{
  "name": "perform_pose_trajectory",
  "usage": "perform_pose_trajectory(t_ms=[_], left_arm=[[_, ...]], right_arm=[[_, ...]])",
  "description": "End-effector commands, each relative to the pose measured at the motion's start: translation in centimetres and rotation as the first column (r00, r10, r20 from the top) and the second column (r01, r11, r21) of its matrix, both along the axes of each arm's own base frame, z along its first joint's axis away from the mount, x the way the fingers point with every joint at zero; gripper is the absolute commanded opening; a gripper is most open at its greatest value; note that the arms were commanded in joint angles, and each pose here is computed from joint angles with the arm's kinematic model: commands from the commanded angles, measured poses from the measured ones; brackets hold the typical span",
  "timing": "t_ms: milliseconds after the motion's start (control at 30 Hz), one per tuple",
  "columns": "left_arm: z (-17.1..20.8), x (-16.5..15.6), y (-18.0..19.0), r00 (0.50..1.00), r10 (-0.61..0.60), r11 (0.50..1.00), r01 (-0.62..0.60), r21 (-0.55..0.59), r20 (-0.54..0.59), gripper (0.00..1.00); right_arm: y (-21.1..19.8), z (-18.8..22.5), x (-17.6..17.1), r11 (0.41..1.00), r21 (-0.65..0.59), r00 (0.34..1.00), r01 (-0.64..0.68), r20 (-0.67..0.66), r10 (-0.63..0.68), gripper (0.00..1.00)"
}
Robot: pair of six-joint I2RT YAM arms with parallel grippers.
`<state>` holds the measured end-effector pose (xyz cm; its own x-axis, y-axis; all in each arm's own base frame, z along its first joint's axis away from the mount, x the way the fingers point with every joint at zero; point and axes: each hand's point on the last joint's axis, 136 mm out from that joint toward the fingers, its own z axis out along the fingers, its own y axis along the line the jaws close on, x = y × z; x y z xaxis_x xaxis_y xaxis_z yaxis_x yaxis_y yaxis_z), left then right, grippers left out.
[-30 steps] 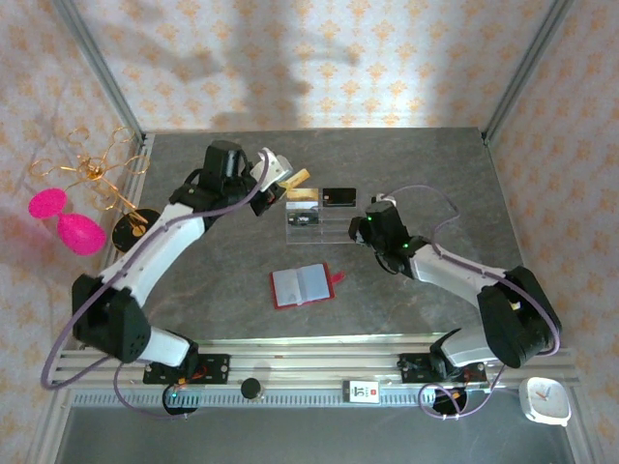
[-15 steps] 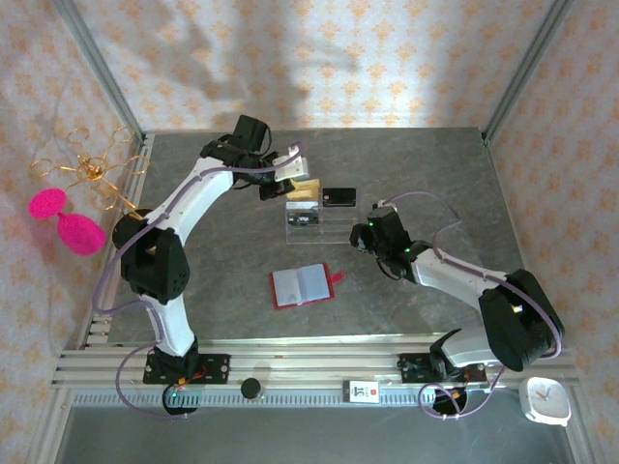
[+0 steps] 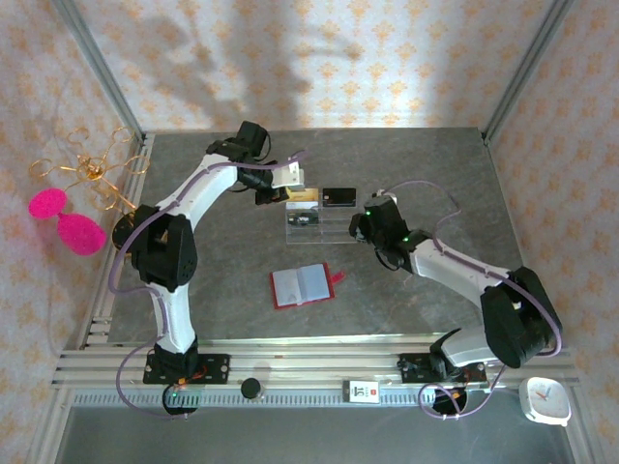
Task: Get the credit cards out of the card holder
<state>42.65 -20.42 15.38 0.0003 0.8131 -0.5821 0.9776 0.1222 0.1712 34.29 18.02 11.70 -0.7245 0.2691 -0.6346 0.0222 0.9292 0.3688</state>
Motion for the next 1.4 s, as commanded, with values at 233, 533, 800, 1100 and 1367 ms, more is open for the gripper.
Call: perform_pose_trajectory(t_ms=[233,533,800,1100,1367], left_arm=[[1.0,1.9,-0.7,0.998,-0.022,0.999,0.025,-0.041,0.063,0.0],[1.0,2.7,-1.0,0.997,-0.007,0.998,0.011,-0.055,0.072,0.0],[0.0,3.1,-1.0,0.998,0.011,0.999,-0.009,-0.048,0.057,0.0],[-0.2,3.5,-1.1,0.998,0.04,0.998,-0.037,-0.051,0.058,0.0],[-0.2,3.5,-1.2,0.997,0.042,0.998,-0.039,-0.053,0.058,0.0]], right_arm=[[-0.2,-0.4,0.7,0.999,-0.048,1.0,0.012,-0.015,-0.013,0.4],[0.0,-0.6,0.8,0.999,-0.045,1.0,0.006,-0.022,-0.007,0.4],[-0.1,-0.5,0.7,0.999,-0.048,1.0,0.007,-0.02,-0.008,0.4],[0.0,-0.4,0.7,0.999,-0.042,1.0,0.002,-0.018,-0.003,0.4],[0.1,-0.6,0.8,0.999,-0.04,1.0,-0.002,-0.018,0.001,0.4]])
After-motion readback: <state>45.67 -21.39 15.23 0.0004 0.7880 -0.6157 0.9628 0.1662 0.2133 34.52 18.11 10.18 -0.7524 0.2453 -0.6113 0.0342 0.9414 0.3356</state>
